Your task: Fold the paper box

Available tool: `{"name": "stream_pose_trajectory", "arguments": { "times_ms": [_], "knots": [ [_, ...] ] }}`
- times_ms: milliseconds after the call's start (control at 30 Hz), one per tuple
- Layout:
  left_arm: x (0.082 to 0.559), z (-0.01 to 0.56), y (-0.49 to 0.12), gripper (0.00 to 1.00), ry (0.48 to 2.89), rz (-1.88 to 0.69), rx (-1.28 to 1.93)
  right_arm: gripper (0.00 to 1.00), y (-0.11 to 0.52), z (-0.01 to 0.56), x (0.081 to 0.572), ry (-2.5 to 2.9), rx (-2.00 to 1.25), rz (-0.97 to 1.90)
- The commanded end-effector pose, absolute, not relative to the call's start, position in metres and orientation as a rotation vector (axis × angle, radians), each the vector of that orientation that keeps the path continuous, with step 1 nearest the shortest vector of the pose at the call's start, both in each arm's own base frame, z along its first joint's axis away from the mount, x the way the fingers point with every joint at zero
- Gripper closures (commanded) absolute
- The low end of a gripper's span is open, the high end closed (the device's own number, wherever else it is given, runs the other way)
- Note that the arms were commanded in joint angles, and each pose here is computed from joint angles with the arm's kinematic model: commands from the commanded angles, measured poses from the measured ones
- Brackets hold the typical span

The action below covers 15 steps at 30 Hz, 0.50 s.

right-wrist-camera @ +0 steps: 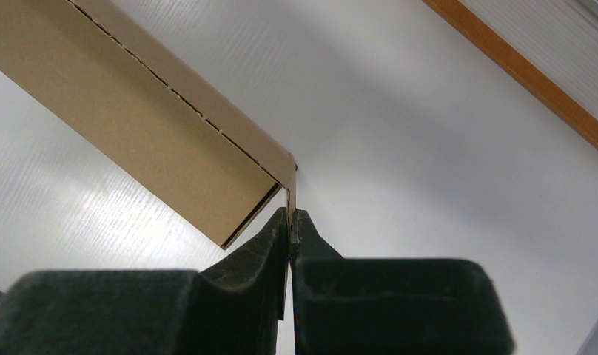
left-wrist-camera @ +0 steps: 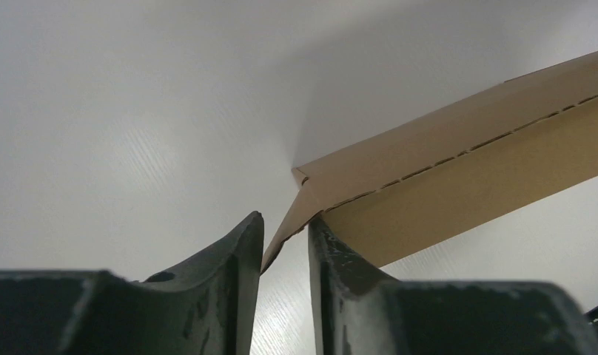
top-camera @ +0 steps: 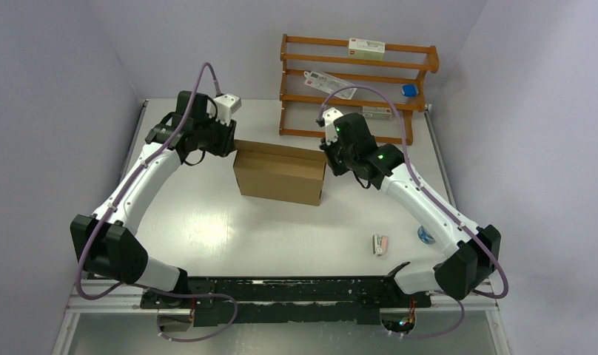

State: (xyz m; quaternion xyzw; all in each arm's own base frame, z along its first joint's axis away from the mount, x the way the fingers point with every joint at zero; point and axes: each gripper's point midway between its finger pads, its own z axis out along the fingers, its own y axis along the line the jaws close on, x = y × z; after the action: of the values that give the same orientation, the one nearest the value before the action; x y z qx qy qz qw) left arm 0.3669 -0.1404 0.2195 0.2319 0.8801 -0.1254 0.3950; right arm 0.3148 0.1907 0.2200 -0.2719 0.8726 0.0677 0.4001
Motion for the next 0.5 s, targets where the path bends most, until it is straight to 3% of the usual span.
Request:
{"name": "stream_pose_trajectory", "arguments": {
  "times_ms": [0, 233, 467],
  "knots": [
    [0.366, 0.231, -0.148, 0.69, 2.190, -0.378, 0.637, 0.94, 0.194, 0.220, 0.318, 2.196, -0.691, 0.191],
    [0.357, 0.235, -0.156, 0.82, 2.185, -0.451, 0.631, 1.00, 0.198, 0.222, 0.320, 2.212, -0.645, 0.219],
    [0.347, 0.246, -0.169, 0.88, 2.176, -0.576, 0.554, 1.00, 0.210, 0.226, 0.321, 2.243, -0.524, 0.308]
  ]
}}
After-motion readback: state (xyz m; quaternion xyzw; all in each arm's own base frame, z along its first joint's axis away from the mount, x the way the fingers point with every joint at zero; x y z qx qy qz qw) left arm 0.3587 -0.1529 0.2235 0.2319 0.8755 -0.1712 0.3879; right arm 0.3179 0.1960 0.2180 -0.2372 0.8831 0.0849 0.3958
